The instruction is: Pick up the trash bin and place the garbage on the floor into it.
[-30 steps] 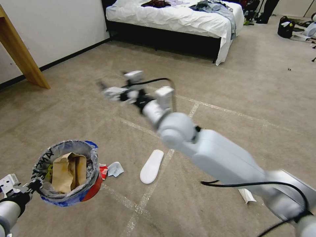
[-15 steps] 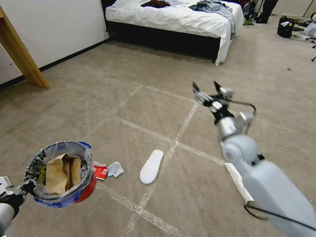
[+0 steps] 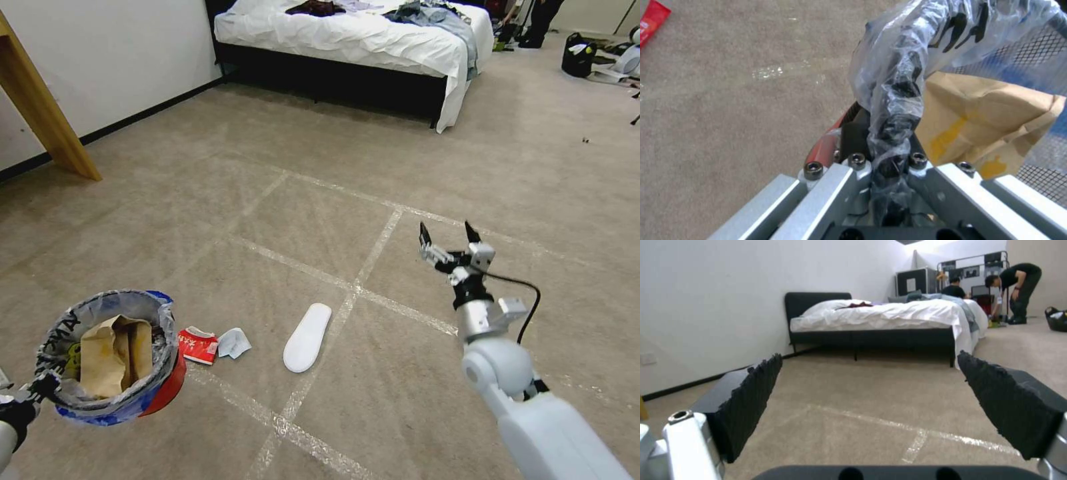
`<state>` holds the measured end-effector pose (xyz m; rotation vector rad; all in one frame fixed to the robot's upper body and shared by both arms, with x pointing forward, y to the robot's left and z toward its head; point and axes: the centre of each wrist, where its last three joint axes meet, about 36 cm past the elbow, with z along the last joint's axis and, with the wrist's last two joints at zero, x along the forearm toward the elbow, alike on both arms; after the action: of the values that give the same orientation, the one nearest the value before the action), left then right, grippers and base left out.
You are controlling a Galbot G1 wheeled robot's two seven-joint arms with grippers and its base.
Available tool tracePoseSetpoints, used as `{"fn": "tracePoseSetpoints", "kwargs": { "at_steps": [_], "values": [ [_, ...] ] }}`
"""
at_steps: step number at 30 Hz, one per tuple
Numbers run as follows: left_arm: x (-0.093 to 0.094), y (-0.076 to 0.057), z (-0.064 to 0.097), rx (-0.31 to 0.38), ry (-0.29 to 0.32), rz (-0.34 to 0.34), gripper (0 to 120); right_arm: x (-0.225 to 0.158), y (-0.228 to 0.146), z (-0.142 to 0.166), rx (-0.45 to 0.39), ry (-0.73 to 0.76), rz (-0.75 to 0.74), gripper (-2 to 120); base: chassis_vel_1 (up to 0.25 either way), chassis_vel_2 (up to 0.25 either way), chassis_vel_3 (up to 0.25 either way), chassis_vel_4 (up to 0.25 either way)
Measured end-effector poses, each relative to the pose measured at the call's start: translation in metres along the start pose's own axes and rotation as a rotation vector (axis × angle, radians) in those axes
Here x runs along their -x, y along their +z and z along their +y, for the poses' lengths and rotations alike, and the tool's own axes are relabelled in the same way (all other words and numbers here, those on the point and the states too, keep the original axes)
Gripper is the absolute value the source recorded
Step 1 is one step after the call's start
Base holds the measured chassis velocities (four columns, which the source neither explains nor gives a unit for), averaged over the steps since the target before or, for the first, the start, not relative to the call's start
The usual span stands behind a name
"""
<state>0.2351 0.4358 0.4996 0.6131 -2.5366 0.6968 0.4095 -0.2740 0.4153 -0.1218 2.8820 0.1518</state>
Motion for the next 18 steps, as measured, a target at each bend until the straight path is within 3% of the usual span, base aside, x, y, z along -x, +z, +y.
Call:
{"fn": "tracePoseSetpoints", "kwargs": {
  "at_steps": [10,18],
  "values": [
    [-0.001,0.001,-0.001,-0.005,0.007,0.001,0,-0.019,0.008,-0.004,0.004,-0.017,-0.001,100,0.0,0.0,0.0,0.0],
    [-0.003,-0.001,-0.003,-0.018,0.021,-0.008,0,-0.027,0.021,0.013,0.037,-0.044,-0.005,100,0.0,0.0,0.0,0.0]
  ]
}}
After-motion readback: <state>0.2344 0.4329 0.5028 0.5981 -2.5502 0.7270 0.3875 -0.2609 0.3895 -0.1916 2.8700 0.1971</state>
